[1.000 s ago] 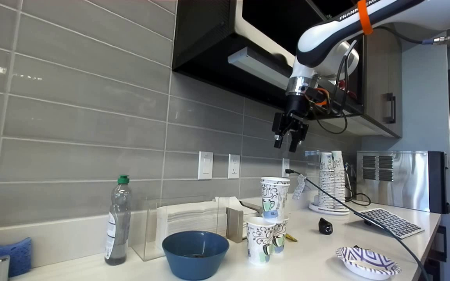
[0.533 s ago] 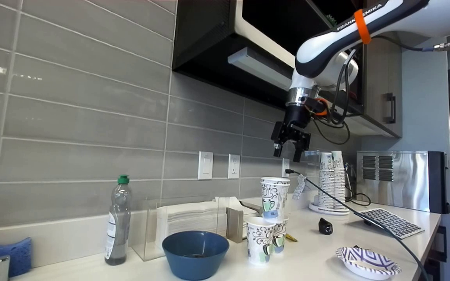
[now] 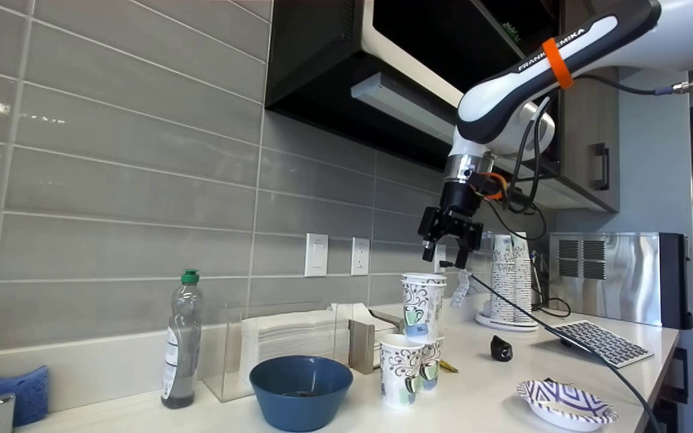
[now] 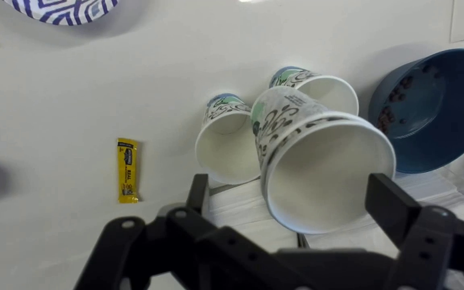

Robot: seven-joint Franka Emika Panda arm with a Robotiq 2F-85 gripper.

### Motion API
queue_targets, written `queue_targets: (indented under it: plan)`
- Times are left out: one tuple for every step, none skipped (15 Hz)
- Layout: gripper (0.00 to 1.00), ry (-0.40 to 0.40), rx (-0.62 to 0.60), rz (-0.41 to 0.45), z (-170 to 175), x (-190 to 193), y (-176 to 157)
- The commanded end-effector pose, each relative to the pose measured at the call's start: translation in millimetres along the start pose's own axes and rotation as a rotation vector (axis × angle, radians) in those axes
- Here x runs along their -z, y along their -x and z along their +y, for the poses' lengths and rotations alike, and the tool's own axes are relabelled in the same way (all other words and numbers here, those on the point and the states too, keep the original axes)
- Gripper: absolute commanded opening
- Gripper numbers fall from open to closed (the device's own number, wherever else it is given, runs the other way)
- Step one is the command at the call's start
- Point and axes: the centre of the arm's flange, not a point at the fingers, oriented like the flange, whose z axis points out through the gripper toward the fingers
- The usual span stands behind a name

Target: Put the front left cup on the two back cups, then put the front cup in the cup on the top

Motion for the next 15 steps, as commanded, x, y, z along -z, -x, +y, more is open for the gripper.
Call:
queue_targets:
  plan:
    - [1.00, -0.021, -0.064, 0.016, 6.8, -17.4, 5.5]
    - [1.00, -0.023, -0.075, 0.020, 7.5, -20.1, 5.3]
    - [1.00, -0.027, -0.084, 0.021, 7.8, -23.3, 5.3]
    - [1.00, -0.030, -0.093, 0.024, 8.3, -25.7, 5.1]
    - [1.00, -0.036, -0.102, 0.030, 8.6, -27.6, 4.7]
    - [1.00, -0.042, -0.108, 0.036, 8.5, -29.3, 4.3]
    - [1.00, -0.046, -0.115, 0.040, 8.9, -30.6, 3.1]
    - [1.00, -0.049, -0.119, 0.041, 8.4, -31.4, 1.9]
    - [1.00, -0.052, -0.121, 0.038, 8.3, -32.9, 1.3]
    - [1.00, -0.053, -0.122, 0.032, 8.1, -35.1, 1.1]
    - [0.96, -0.054, -0.124, 0.027, 7.9, -36.8, 1.1]
    - [0.83, -0.055, -0.125, 0.023, 7.7, -38.5, 1.2]
    - [0.72, -0.056, -0.127, 0.021, 8.1, -39.7, 0.9]
    - [0.69, -0.057, -0.129, 0.019, 8.2, -40.8, 0.9]
    - [0.63, -0.057, -0.130, 0.018, 7.9, -41.8, 0.8]
